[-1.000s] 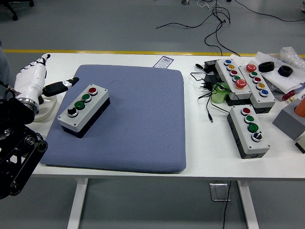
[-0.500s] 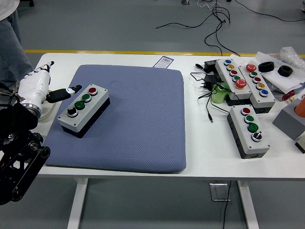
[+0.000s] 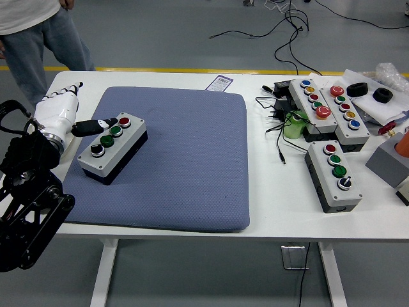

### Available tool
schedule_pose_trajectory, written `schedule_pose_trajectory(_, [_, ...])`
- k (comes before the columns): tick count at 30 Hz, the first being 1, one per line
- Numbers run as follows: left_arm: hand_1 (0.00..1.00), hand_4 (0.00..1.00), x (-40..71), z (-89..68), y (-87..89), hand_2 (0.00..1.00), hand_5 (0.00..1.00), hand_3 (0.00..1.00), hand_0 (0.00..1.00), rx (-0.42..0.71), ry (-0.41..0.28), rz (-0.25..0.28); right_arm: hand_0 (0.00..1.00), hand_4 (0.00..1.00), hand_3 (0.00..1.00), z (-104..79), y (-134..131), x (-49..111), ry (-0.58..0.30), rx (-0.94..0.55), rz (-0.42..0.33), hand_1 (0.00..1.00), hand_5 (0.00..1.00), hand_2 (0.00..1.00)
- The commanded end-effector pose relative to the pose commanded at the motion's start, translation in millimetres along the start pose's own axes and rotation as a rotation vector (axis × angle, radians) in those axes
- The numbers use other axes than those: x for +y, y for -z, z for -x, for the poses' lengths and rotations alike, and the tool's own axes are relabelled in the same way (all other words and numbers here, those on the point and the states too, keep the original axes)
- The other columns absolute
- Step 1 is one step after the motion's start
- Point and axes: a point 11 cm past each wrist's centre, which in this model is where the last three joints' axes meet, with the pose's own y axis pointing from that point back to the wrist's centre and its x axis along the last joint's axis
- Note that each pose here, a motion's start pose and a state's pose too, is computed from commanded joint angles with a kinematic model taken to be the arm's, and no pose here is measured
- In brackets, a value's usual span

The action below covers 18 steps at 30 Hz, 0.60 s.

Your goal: Pick up the button,place it on the desk,press the button,press the button

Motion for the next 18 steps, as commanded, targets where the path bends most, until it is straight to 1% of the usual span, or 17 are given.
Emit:
schedule_pose_trajectory(4, [0.998, 0.989, 2.4, 10.5, -9.0, 0.998, 0.672, 0.998, 0.974, -0.005, 0.056, 0.027, 0.533, 0.314, 0.621, 0.1, -0.5, 0.0, 0.000, 0.001, 0.001, 0.658, 0.136, 0.704])
schedule_pose_trajectory(7, [0.998, 0.989, 2.3, 14.9, -12.6, 0.998, 0.672, 0.998, 0.974, -0.005, 0.077, 0.035, 0.533, 0.314, 0.621, -0.1, -0.7, 0.0, -0.001, 0.001, 0.002, 0.658, 0.136, 0.704])
schedule_pose_trajectory(12, [0.998, 0.991, -3.6, 26.3, -12.6, 0.998, 0.667, 0.998, 0.966, -0.005, 0.118, 0.020, 0.532, 0.314, 0.620, 0.0, -0.4, 0.0, -0.001, 0.001, 0.001, 0.656, 0.136, 0.704])
schedule_pose_trajectory(18, [0.998, 0.995, -6.3, 34.7, -14.2, 0.998, 0.654, 0.998, 0.964, -0.018, 0.131, 0.011, 0.532, 0.314, 0.620, -0.2, -0.4, 0.0, -0.001, -0.002, 0.001, 0.657, 0.136, 0.704])
